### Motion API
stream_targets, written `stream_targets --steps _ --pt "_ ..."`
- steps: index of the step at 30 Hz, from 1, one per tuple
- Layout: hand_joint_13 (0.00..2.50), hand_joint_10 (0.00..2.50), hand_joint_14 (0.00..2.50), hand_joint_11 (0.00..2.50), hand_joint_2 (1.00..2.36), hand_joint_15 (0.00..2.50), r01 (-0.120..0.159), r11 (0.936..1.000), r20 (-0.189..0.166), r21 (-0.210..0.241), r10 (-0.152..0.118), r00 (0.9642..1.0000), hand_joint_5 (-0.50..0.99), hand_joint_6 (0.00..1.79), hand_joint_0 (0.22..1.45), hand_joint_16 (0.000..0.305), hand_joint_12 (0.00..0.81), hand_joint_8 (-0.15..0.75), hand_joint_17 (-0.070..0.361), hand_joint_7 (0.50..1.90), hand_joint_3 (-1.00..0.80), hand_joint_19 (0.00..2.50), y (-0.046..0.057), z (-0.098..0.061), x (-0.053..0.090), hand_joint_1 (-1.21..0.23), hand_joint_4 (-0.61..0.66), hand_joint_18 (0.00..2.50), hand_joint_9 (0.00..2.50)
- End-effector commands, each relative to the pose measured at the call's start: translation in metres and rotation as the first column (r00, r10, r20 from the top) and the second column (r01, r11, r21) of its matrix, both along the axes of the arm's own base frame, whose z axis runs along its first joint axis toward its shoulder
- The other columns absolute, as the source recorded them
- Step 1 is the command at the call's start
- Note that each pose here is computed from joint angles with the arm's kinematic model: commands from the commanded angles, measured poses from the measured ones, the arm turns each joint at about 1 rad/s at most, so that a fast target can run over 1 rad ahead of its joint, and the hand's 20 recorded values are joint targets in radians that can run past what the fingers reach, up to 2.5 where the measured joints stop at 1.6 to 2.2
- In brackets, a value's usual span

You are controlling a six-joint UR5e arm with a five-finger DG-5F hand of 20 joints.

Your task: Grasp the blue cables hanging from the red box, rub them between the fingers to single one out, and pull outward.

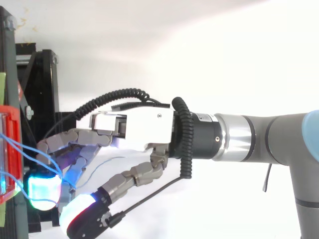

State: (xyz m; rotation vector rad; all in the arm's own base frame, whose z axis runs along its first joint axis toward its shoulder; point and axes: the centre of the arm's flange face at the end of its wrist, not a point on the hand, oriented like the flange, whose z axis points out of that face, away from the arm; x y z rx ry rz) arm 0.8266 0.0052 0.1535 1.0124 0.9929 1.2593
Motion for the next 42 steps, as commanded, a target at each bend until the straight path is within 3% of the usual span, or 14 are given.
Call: stream_targets --steps 1,12,21,23,26,29,35,37,42 --pt "0.68 0.02 0.02 0.62 1.01 0.39 -0.009 0.9996 0.000 0.027 0.009 1.0000 -0.07 0.50 0.60 0.043 0.333 0.260 0.096 1.26 -0.42 0.35 0.001 -0.001 0.000 -0.65 0.21 0.48 1.04" --pt "0.72 0.02 0.02 0.64 1.01 0.41 -0.016 0.9983 -0.006 0.057 0.016 0.9999 -0.07 0.50 0.59 0.042 0.332 0.257 0.094 1.29 -0.43 0.38 -0.001 -0.002 0.000 -0.65 0.21 0.53 1.04" --pt "0.75 0.02 0.02 0.64 1.01 0.43 -0.009 0.9985 -0.078 0.054 0.014 0.9968 -0.08 0.50 0.59 0.042 0.333 0.258 0.094 1.26 -0.43 0.40 -0.012 -0.010 -0.006 -0.65 0.22 0.55 1.04" --pt "0.74 0.02 0.02 0.64 1.01 0.43 -0.004 0.9987 -0.095 0.051 0.009 0.9954 -0.08 0.50 0.62 0.042 0.330 0.256 0.094 1.29 -0.35 0.40 -0.016 -0.012 -0.007 -0.65 0.18 0.55 1.03" --pt "0.74 0.02 0.02 0.70 1.01 0.44 0.005 0.9988 -0.120 0.048 0.001 0.9927 -0.11 0.57 0.64 0.042 0.334 0.250 0.094 1.15 -0.28 0.40 -0.023 -0.015 -0.010 -0.66 0.20 0.56 1.00" --pt "0.74 0.02 0.02 0.71 1.01 0.44 0.014 0.9987 -0.122 0.049 -0.008 0.9925 -0.12 0.58 0.64 0.042 0.335 0.249 0.095 1.12 -0.30 0.41 -0.030 -0.014 -0.010 -0.66 0.20 0.55 0.99" --pt "0.74 0.02 0.02 0.72 1.01 0.45 0.022 0.9988 -0.125 0.044 -0.017 0.9920 -0.13 0.61 0.61 0.042 0.334 0.249 0.095 1.07 -0.38 0.41 -0.037 0.003 -0.012 -0.66 0.20 0.56 1.00" --pt "0.74 0.02 0.02 0.73 1.01 0.45 0.025 0.9990 -0.146 0.037 -0.019 0.9891 -0.13 0.62 0.61 0.042 0.334 0.249 0.095 1.06 -0.39 0.42 -0.039 0.008 -0.015 -0.66 0.20 0.56 0.99" --pt "0.75 0.02 0.02 0.73 1.01 0.46 0.025 0.9994 -0.144 0.025 -0.021 0.9894 -0.13 0.64 0.60 0.042 0.334 0.253 0.095 1.03 -0.40 0.42 -0.037 0.015 -0.016 -0.66 0.20 0.56 1.00"
